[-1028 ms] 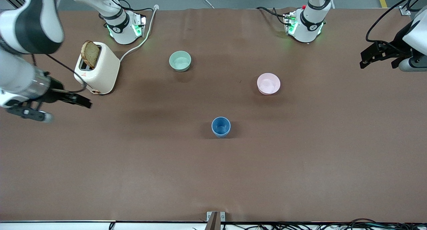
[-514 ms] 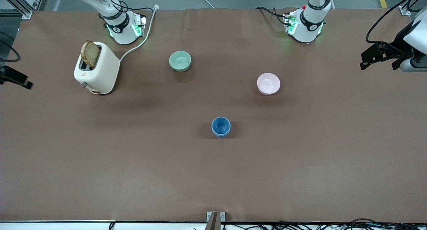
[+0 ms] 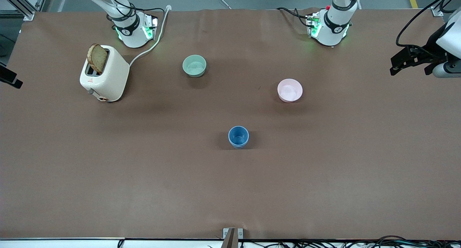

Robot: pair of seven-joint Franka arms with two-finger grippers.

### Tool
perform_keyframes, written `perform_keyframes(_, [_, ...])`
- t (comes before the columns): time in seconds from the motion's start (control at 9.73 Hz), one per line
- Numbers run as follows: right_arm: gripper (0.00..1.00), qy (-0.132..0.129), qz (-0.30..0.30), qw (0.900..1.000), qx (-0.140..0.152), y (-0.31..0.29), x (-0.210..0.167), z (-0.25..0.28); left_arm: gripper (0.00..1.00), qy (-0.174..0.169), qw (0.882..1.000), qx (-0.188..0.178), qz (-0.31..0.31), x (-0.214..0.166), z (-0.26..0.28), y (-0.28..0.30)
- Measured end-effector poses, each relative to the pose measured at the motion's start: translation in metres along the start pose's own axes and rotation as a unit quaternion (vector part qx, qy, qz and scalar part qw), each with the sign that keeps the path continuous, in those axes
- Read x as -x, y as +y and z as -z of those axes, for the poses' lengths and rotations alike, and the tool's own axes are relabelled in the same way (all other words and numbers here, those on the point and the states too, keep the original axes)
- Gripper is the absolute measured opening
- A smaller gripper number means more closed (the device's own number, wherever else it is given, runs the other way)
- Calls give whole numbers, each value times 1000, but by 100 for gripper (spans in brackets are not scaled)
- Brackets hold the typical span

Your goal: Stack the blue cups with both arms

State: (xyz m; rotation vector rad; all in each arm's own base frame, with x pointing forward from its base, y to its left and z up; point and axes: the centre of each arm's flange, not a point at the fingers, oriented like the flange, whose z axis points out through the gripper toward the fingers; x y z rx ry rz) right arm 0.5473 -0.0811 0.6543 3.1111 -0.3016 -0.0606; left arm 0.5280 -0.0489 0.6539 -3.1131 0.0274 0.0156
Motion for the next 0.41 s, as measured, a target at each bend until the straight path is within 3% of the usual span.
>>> perform_keyframes(0.41, [100, -7, 15, 1000, 1, -16, 3, -1, 100, 4, 1000, -2, 1, 0, 4, -1])
